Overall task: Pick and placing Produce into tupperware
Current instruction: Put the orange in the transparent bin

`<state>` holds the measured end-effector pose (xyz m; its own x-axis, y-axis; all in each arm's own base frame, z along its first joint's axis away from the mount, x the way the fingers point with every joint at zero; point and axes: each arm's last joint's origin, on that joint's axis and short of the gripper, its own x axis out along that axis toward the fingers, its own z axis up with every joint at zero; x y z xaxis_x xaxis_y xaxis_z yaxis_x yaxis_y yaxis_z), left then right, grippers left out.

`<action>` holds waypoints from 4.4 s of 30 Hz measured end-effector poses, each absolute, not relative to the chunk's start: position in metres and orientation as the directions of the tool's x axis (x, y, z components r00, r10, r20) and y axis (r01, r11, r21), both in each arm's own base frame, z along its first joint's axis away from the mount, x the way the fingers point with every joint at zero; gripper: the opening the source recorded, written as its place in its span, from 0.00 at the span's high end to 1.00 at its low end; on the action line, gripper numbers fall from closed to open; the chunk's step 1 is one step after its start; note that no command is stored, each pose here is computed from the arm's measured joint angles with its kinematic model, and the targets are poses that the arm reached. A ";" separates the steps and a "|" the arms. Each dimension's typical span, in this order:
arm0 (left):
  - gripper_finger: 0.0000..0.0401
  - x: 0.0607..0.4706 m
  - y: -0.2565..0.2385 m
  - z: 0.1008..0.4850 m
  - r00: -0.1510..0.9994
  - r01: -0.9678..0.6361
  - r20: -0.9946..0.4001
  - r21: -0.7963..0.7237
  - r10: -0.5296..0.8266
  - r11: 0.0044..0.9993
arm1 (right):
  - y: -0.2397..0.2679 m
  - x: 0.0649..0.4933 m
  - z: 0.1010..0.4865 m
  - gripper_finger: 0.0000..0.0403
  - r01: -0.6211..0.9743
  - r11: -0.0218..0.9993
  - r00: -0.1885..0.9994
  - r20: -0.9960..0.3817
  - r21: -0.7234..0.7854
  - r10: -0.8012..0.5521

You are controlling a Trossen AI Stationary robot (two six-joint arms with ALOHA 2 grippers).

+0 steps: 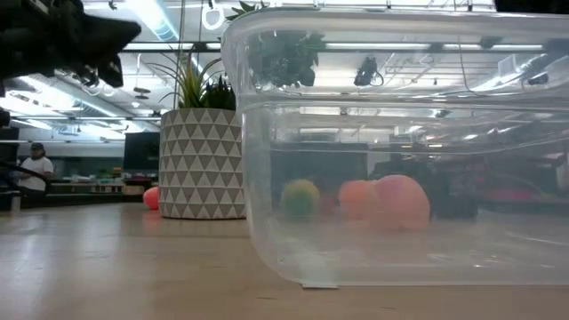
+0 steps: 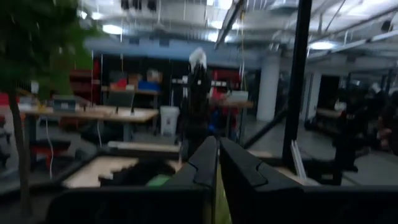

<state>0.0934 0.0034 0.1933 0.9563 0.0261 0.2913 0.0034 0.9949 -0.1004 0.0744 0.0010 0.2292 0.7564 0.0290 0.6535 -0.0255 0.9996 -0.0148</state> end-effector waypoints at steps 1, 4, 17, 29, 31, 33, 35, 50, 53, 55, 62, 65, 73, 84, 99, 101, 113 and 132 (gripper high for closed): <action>0.94 0.093 0.003 0.196 0.949 0.006 0.314 -0.099 0.026 0.995 | 0.001 0.072 0.232 0.95 -0.025 1.000 0.731 0.681 -0.015 0.029; 0.93 0.090 0.003 0.203 0.919 0.014 0.394 -0.095 0.024 0.995 | 0.001 0.065 0.238 0.95 -0.033 0.999 0.663 0.748 -0.010 0.029; 0.97 0.070 0.004 0.233 0.709 -0.145 0.703 0.067 0.057 0.987 | -0.010 0.046 0.270 0.95 0.033 0.925 0.508 0.791 0.377 -0.341; 0.96 0.052 0.004 0.248 0.528 -0.125 0.845 -0.024 0.087 0.992 | -0.014 0.048 0.324 0.95 0.078 0.809 0.621 0.607 0.583 -0.497; 0.97 0.050 0.005 0.253 0.521 -0.131 0.847 -0.042 0.105 0.990 | -0.015 0.059 0.338 0.95 0.126 0.794 0.638 0.564 0.595 -0.524; 0.97 0.045 0.006 0.264 0.494 -0.138 0.857 -0.090 0.148 0.986 | -0.015 0.070 0.356 0.95 0.170 0.796 0.646 0.544 0.581 -0.536; 0.97 0.042 0.007 0.276 0.508 -0.167 0.837 -0.135 0.203 0.977 | -0.016 0.082 0.373 0.95 0.222 0.804 0.667 0.516 0.551 -0.538; 0.78 0.055 0.013 0.418 0.832 -0.441 0.377 0.006 0.407 0.897 | -0.039 0.146 0.453 0.95 0.324 0.867 0.933 0.024 0.379 -0.359; 0.72 0.064 0.014 0.443 0.860 -0.446 0.297 0.040 0.415 0.894 | -0.042 0.155 0.453 0.95 0.307 0.866 0.950 -0.081 0.395 -0.300; 0.70 0.073 0.014 0.458 0.872 -0.446 0.255 0.061 0.418 0.893 | -0.043 0.164 0.449 0.95 0.297 0.866 0.955 -0.142 0.401 -0.262; 0.70 0.101 0.015 0.470 0.906 -0.398 -0.051 0.236 0.420 0.887 | -0.044 0.188 0.426 0.93 0.276 0.885 0.926 -0.352 0.376 -0.138; 0.71 0.106 0.016 0.459 0.871 -0.340 -0.257 0.300 0.419 0.891 | -0.041 0.194 0.416 0.90 0.274 0.904 0.894 -0.434 0.329 -0.113; 0.64 0.110 0.016 0.428 0.707 -0.259 -0.565 0.354 0.426 0.899 | -0.035 0.224 0.383 0.68 0.245 0.952 0.765 -0.639 0.186 -0.072; 0.54 0.111 0.017 0.416 0.591 -0.249 -0.670 0.379 0.450 0.891 | -0.040 0.268 0.315 0.37 0.149 0.988 0.410 -0.906 -0.045 -0.103; 0.52 0.122 0.018 0.413 0.563 -0.247 -0.680 0.403 0.469 0.881 | -0.041 0.312 0.250 0.36 -0.033 0.998 0.212 -0.976 0.050 0.056; 0.52 0.122 0.018 0.413 0.563 -0.260 -0.681 0.392 0.469 0.882 | -0.040 0.318 0.243 0.36 -0.010 0.998 0.204 -0.977 0.060 0.060; 0.52 0.123 0.018 0.413 0.562 -0.299 -0.682 0.361 0.469 0.883 | -0.043 0.337 0.216 0.31 0.146 0.987 0.200 -0.979 0.070 0.040; 0.55 0.123 0.018 0.413 0.562 -0.339 -0.682 0.327 0.469 0.882 | -0.015 0.353 0.189 0.02 0.079 0.996 0.156 -0.987 -0.036 -0.048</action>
